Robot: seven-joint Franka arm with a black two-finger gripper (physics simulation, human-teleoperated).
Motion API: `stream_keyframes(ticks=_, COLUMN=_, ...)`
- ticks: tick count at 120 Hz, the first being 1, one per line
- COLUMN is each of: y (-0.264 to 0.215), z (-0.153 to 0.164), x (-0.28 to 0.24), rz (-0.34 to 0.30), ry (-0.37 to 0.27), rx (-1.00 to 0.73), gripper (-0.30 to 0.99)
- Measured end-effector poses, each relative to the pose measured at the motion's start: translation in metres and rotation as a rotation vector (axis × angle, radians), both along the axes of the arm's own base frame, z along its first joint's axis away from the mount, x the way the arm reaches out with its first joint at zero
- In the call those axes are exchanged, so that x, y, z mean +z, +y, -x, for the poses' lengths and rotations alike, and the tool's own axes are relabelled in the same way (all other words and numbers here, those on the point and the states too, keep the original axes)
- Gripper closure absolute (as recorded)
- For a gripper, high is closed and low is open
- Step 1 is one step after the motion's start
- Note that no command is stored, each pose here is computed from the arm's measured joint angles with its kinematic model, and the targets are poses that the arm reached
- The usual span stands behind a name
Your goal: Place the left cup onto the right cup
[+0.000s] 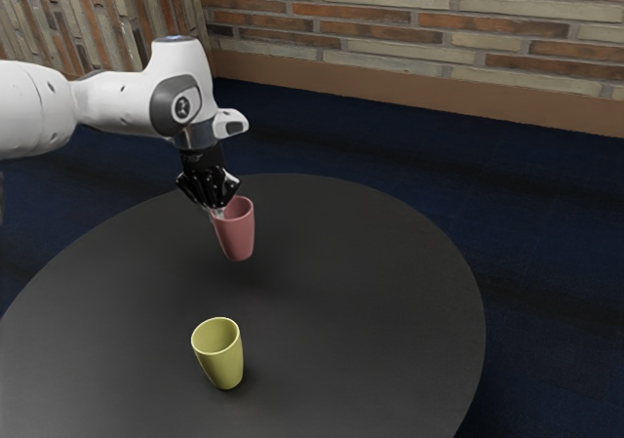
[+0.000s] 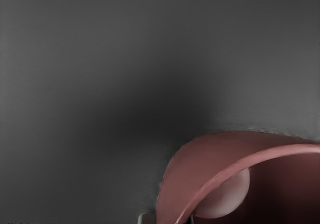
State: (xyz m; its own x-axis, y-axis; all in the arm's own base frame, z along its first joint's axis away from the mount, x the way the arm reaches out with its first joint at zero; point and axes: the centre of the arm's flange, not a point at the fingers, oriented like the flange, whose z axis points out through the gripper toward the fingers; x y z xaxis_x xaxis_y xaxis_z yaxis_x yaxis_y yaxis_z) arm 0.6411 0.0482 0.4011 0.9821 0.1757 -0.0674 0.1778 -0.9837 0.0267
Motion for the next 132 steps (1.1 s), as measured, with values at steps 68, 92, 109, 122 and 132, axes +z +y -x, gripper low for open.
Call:
stream_keyframes(ticks=68, y=-0.033, z=0.023, x=0.042, rz=0.016, ry=-0.024, rx=-0.053, gripper=0.78)
stream_keyframes(ticks=92, y=-0.045, z=0.033, x=0.056, rz=0.022, ry=-0.024, rx=-0.075, gripper=0.78)
stream_keyframes(ticks=109, y=-0.055, z=0.045, x=0.065, rz=0.028, ry=-0.025, rx=-0.095, gripper=0.78)
stream_keyframes(ticks=122, y=-0.064, z=0.055, x=0.07, rz=0.032, ry=-0.024, rx=-0.111, gripper=0.78)
stream_keyframes(ticks=132, y=-0.069, z=0.062, x=0.075, rz=0.031, ry=-0.026, rx=-0.122, gripper=0.78)
